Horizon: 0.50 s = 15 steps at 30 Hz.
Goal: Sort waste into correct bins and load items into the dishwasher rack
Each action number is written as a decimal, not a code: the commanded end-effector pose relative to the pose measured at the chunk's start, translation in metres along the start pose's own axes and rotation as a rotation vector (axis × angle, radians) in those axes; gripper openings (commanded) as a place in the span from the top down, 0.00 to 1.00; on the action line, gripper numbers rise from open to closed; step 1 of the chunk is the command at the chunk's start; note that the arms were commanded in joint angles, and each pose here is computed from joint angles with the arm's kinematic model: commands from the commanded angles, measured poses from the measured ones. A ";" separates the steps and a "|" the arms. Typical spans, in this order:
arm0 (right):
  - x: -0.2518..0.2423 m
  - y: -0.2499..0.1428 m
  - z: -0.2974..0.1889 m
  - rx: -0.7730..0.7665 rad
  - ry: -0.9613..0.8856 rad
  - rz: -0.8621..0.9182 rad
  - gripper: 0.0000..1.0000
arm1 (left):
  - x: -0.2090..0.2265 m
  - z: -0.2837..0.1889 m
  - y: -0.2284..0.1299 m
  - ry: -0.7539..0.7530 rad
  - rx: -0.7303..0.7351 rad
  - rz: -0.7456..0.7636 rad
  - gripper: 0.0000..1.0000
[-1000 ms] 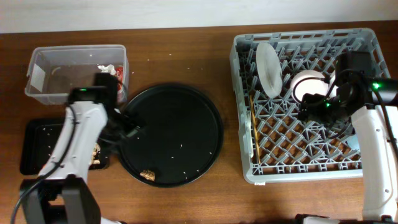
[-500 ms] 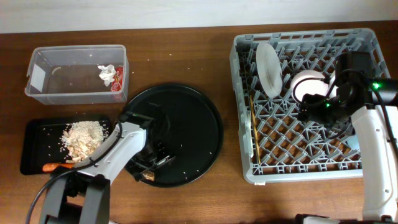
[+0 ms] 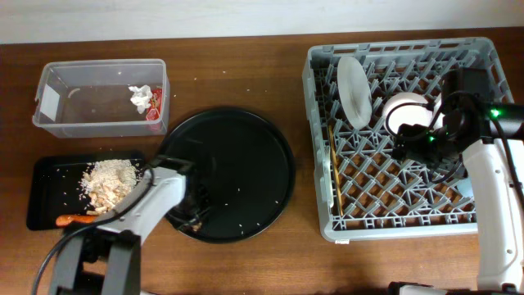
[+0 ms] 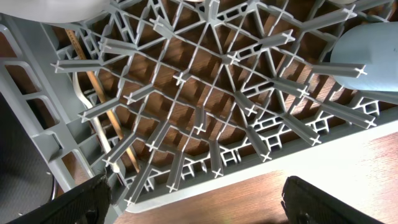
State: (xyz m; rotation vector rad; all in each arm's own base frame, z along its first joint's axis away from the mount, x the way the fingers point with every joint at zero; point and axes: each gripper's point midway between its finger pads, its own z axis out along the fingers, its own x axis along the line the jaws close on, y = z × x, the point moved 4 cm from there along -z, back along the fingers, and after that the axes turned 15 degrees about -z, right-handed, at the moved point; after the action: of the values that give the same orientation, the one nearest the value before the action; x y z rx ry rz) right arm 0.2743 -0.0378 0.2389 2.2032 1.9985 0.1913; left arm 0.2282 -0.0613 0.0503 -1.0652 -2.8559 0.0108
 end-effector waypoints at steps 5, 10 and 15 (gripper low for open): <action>-0.001 0.000 0.000 0.002 0.001 -0.004 0.09 | 0.070 -0.094 0.139 -0.183 -0.348 -0.375 0.83; -0.001 -0.001 0.000 0.004 0.001 -0.004 0.09 | 0.142 -0.044 0.202 -0.094 -0.309 -0.685 0.83; -0.001 -0.001 0.000 0.006 0.001 -0.004 0.09 | 0.148 -0.017 0.203 -0.032 -0.241 -0.699 0.74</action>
State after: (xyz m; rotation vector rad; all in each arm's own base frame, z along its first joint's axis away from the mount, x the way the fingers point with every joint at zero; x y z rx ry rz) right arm 0.2741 -0.0378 0.2389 2.2039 1.9992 0.1903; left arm 0.2508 0.1848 0.0724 -0.0281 -3.1541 -0.3554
